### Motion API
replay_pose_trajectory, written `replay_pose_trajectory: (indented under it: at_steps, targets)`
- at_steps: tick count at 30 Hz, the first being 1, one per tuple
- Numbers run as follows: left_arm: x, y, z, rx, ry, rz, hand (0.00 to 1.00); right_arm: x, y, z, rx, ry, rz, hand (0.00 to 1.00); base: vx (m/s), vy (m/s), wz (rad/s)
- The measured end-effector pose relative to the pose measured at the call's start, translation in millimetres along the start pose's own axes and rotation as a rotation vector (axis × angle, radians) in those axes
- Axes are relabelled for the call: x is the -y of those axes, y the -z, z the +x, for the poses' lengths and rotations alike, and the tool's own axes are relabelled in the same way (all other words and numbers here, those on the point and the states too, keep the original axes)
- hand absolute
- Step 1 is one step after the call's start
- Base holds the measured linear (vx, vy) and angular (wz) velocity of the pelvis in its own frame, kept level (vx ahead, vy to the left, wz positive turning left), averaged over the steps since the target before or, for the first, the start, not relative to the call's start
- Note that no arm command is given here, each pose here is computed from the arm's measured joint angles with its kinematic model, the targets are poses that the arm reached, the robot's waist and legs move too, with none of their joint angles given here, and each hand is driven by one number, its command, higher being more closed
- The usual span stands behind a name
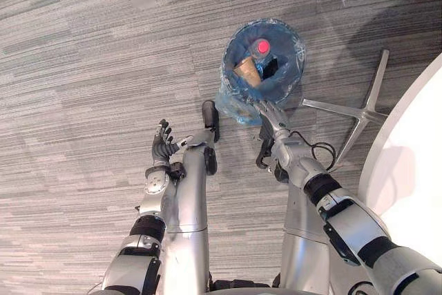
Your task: Gather rubbish on tea table into small bin, then transfer packed bag to large trash can.
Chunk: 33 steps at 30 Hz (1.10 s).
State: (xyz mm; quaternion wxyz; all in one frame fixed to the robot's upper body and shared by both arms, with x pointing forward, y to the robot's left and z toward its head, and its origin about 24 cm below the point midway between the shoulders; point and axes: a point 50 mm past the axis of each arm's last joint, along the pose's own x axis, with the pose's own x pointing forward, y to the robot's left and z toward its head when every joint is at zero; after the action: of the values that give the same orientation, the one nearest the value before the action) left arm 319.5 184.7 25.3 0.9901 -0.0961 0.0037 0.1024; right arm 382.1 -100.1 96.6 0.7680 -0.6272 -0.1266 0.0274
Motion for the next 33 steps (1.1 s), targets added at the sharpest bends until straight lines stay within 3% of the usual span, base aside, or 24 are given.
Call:
replay_pose_trajectory:
  at_steps: [8,20,33]
  targets:
    - [3,-5,2,0.017,0.008,-0.007,0.0,7,-3,3,0.007,0.033,0.049,1.0,-0.04,0.007,0.02]
    - [5,5,-3,-0.034,0.015,0.018,0.0,26,-39,-17,0.155,0.177,0.288,1.0,-0.05,0.015,-0.09]
    - [9,58,-49,-0.223,0.083,0.108,0.0,-7,-40,-86,0.065,0.157,0.648,1.0,0.02,-0.009,-0.02]
